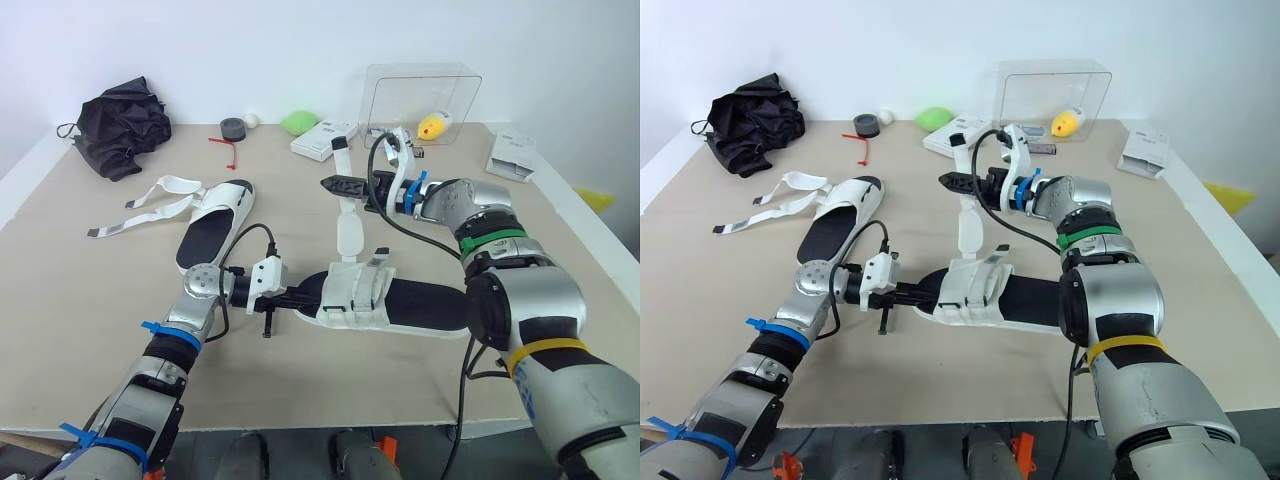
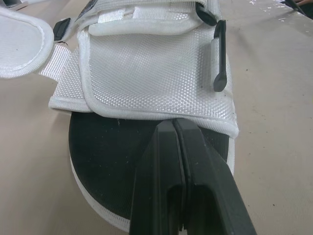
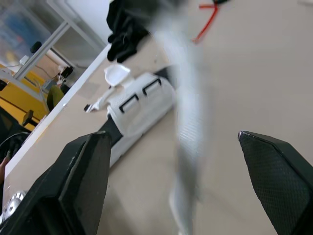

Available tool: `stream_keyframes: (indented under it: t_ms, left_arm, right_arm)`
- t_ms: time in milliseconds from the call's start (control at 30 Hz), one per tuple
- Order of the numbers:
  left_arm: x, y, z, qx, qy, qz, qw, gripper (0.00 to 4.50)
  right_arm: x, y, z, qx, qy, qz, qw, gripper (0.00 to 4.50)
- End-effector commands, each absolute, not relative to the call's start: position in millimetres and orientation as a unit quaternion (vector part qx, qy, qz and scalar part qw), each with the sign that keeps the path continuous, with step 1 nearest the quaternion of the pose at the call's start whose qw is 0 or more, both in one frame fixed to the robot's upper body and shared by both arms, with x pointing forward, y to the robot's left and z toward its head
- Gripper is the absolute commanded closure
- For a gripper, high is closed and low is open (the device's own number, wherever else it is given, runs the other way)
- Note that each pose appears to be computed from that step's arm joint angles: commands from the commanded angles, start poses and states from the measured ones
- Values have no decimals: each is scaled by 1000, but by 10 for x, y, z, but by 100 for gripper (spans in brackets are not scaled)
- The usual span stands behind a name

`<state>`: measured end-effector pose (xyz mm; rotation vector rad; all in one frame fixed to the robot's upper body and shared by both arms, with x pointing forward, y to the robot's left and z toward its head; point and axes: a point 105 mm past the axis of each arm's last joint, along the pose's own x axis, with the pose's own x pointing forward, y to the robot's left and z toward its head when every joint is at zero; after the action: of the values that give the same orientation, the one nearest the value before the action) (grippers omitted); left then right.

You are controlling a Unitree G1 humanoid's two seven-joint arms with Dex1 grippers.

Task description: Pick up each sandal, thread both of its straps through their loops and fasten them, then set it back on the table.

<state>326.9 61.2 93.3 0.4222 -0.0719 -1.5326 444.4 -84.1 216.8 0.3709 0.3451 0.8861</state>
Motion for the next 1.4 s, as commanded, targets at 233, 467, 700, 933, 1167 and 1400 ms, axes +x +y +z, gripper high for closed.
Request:
stream_keyframes:
  t_ms: [233,467,700,933,1167,1400]
  left_arm:
    - [3200,694,621,186,36,-688,701,450]
    - [3205,658,620,185,35,-692,697,450]
    - [3203,622,619,184,34,-696,694,450]
    - [3206,586,616,183,34,-701,689,450]
    - [3201,555,613,182,32,-705,685,450]
    - [3204,540,605,182,33,-706,683,450]
  right_arm:
    - [4412,-853,2467,173,110,462,863,284]
    - [4252,-838,2599,136,74,524,837,440]
    - [3558,-686,2532,-22,-4,639,769,440]
    - [2977,-557,2243,-176,-43,672,718,440]
    - [2749,-521,1977,-253,-26,692,675,440]
    - [2669,-646,1867,-265,20,707,655,295]
